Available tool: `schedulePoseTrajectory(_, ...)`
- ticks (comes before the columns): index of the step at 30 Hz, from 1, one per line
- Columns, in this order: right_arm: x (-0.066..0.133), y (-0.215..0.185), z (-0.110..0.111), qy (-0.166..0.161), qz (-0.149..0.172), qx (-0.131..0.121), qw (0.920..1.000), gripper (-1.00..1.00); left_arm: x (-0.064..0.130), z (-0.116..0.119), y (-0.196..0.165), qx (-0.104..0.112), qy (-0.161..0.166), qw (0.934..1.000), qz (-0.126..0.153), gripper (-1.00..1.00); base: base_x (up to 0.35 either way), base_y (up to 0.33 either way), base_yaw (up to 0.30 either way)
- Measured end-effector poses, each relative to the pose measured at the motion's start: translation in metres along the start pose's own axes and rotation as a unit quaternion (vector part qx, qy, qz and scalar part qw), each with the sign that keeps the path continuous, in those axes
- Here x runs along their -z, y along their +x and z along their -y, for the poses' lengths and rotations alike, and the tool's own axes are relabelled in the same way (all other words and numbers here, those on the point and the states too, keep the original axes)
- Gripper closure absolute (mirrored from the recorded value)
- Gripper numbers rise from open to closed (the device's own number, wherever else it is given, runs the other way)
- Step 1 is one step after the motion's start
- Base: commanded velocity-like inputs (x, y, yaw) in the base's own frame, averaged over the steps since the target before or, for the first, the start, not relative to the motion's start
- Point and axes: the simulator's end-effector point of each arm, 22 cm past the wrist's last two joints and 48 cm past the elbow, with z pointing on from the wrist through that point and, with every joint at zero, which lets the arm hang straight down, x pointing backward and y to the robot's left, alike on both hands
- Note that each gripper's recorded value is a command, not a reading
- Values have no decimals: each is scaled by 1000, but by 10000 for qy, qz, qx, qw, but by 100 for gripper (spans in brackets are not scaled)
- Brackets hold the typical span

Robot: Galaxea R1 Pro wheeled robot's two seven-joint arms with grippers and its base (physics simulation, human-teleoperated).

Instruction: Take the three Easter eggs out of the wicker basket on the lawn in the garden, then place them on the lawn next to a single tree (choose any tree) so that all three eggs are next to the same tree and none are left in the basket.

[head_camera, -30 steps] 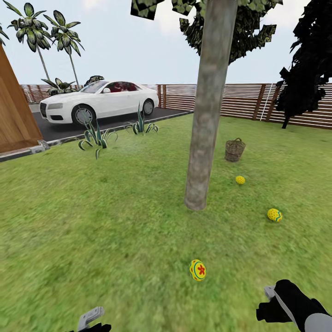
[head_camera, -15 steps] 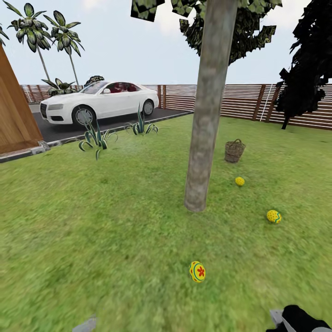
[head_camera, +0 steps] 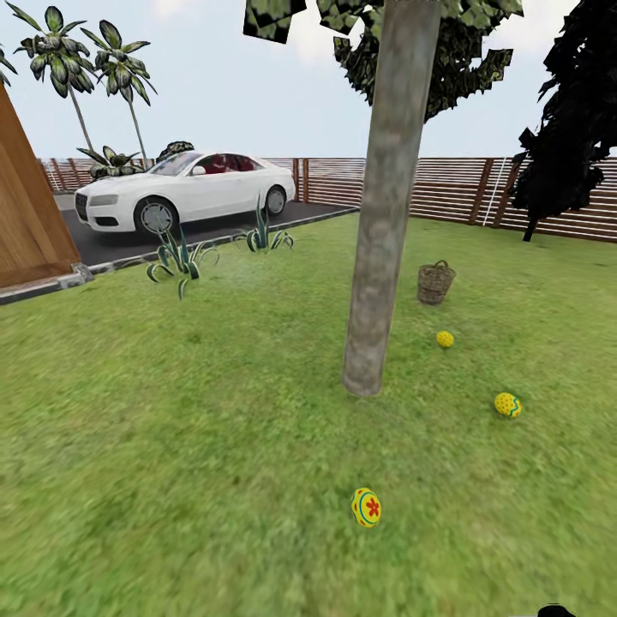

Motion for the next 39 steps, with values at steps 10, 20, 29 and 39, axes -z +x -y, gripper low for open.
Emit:
schedulePoseTrajectory(10,11,7,1,17,71,31,10000,-100,14,-13,11,15,-99,9999,-6,-100,0,0,0)
schedulePoseTrajectory(20,25,10,1,17,70,36,10000,-100,30,-17,7,5,-134,9999,48,-100,0,0,0)
schedulePoseTrajectory(29,32,25,-6,-22,-35,70,10000,-100,43,-20,14,34,-170,9998,-14,-100,0,0,0)
schedulePoseTrajectory(39,26,79,-14,-73,-259,162,9995,-100,55,-25,28,46,-214,9997,-97,-100,0,0,0)
